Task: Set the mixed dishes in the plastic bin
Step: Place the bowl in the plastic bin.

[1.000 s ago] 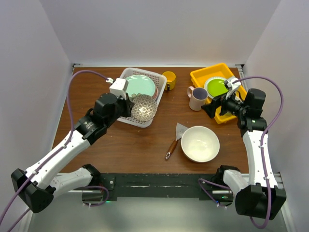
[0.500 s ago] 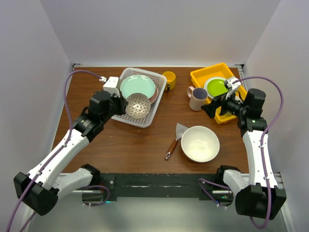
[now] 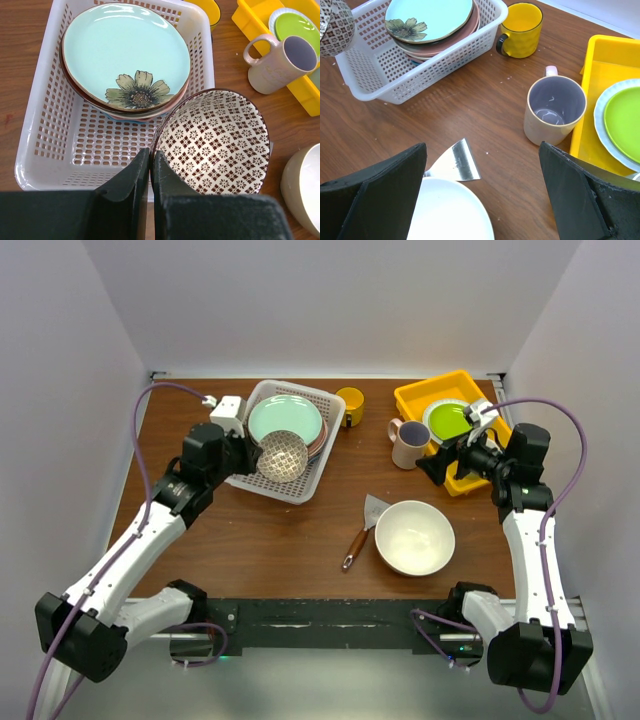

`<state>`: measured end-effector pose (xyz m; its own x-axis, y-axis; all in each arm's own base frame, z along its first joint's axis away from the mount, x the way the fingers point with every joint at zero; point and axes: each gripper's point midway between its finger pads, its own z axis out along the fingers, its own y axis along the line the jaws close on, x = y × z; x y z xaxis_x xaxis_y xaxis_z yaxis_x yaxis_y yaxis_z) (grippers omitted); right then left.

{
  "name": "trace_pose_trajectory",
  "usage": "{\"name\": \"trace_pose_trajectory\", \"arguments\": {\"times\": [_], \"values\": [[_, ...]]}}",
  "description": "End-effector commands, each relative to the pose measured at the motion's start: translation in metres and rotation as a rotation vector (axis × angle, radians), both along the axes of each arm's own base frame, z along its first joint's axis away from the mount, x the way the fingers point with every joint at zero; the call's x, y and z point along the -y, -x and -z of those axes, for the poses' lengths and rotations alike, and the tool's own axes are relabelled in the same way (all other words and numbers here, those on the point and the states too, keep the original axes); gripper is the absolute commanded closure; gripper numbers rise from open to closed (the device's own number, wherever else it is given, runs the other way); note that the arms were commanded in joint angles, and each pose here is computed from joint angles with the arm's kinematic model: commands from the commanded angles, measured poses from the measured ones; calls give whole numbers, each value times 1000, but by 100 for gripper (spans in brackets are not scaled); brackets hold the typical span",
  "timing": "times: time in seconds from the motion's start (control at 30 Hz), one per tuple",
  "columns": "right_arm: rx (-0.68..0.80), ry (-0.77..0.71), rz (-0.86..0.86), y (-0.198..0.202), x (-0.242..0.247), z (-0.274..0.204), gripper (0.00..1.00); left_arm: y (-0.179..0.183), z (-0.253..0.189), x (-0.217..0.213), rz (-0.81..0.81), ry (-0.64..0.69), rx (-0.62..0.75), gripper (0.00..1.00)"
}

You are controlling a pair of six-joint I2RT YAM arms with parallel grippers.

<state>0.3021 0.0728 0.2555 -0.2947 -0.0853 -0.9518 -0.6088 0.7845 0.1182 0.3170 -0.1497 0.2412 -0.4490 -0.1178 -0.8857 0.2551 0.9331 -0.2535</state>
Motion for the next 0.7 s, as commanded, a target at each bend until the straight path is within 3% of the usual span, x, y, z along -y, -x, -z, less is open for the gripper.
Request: {"name": "trace_pose_trajectory", "arguments": {"times": [0.0, 0.67], "values": [[26, 1, -28, 1, -3, -7, 2, -13, -29, 5, 19, 56, 110, 100], [27, 1, -31, 1, -3, -7, 2, -23, -21, 12, 42, 68, 82, 100]]}}
